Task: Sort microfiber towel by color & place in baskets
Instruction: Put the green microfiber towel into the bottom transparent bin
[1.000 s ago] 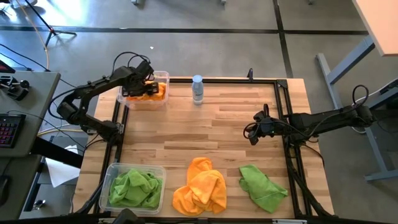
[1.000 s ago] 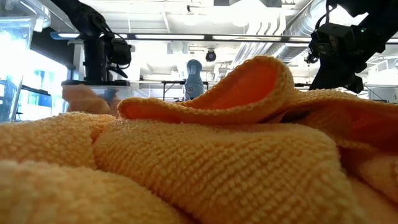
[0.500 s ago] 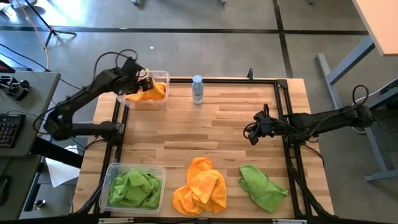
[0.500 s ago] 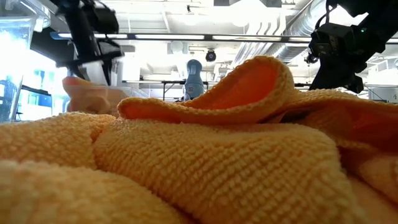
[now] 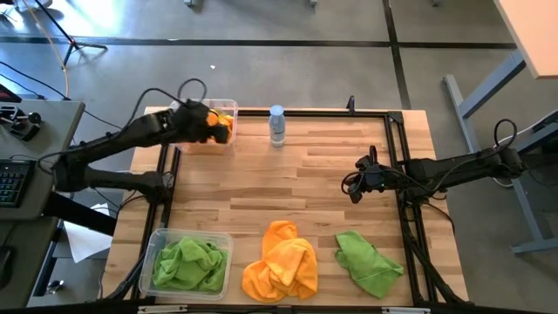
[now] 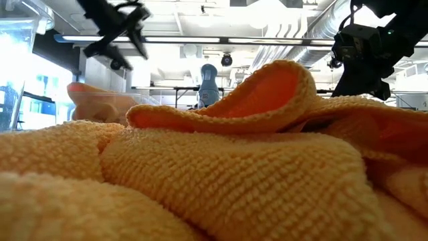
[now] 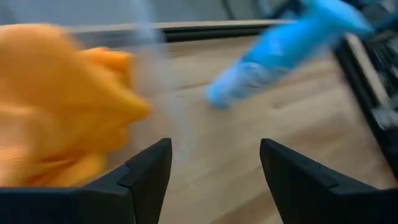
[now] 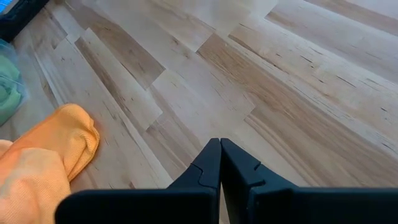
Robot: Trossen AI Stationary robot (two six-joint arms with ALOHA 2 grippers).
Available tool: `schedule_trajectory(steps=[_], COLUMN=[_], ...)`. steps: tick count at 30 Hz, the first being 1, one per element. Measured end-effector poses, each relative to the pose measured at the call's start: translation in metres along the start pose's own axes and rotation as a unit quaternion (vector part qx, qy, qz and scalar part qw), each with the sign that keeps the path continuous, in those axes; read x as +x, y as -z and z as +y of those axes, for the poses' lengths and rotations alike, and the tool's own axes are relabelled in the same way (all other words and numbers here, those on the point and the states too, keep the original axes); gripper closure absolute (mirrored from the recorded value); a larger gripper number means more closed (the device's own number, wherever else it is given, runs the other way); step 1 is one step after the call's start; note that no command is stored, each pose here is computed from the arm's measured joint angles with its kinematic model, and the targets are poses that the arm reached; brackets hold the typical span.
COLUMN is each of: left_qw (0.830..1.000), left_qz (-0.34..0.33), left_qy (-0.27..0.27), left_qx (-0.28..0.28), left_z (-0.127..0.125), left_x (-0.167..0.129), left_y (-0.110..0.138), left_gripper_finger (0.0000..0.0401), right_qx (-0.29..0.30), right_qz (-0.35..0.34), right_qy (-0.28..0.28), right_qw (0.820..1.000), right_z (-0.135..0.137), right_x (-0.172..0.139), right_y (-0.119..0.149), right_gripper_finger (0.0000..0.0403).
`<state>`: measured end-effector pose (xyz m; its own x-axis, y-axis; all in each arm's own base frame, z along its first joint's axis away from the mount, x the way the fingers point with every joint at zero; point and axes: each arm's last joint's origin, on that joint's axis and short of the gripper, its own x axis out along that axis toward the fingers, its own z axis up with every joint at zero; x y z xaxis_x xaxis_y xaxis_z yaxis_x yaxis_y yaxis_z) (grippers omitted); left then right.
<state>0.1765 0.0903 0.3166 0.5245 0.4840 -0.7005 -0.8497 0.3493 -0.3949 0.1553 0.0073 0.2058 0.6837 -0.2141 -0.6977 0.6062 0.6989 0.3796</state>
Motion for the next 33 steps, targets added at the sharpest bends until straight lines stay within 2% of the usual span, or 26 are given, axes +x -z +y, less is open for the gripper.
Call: schedule_trajectory(steps=[4, 8, 14, 18, 22, 26, 33], left_qw=[0.997, 0.987, 0.953, 0.926, 0.902, 0.888, 0.869], left_qz=[-0.009, -0.009, 0.012, 0.033, 0.054, 0.076, 0.131], left_qy=[0.029, 0.051, 0.083, 0.096, 0.097, 0.087, 0.087], left_qx=[0.07, 0.155, 0.29, 0.363, 0.418, 0.445, 0.469], left_z=[-0.039, -0.079, -0.134, -0.16, -0.174, -0.179, -0.183], left_x=[-0.004, -0.006, -0.001, 0.009, 0.021, 0.033, 0.057], left_y=[0.01, 0.023, 0.052, 0.076, 0.103, 0.127, 0.151], left_gripper_finger=[0.017, 0.017, 0.017, 0.017, 0.017, 0.017, 0.017], right_qx=[-0.001, -0.009, -0.018, -0.034, -0.05, -0.067, -0.124], right_qz=[0.0, 0.002, 0.01, 0.007, 0.017, 0.046, 0.095], right_qy=[0.0, -0.002, -0.013, -0.024, -0.009, 0.014, 0.035], right_qw=[1.0, 1.0, 1.0, 0.999, 0.999, 0.997, 0.987], right_z=[0.0, 0.0, 0.003, 0.011, 0.018, 0.03, 0.075], right_x=[0.0, 0.0, -0.001, -0.007, -0.018, -0.03, -0.045], right_y=[0.0, 0.0, 0.003, 0.004, 0.005, 0.003, -0.007], right_gripper_finger=[0.0403, 0.0403, 0.0403, 0.0403, 0.0403, 0.0403, 0.0403])
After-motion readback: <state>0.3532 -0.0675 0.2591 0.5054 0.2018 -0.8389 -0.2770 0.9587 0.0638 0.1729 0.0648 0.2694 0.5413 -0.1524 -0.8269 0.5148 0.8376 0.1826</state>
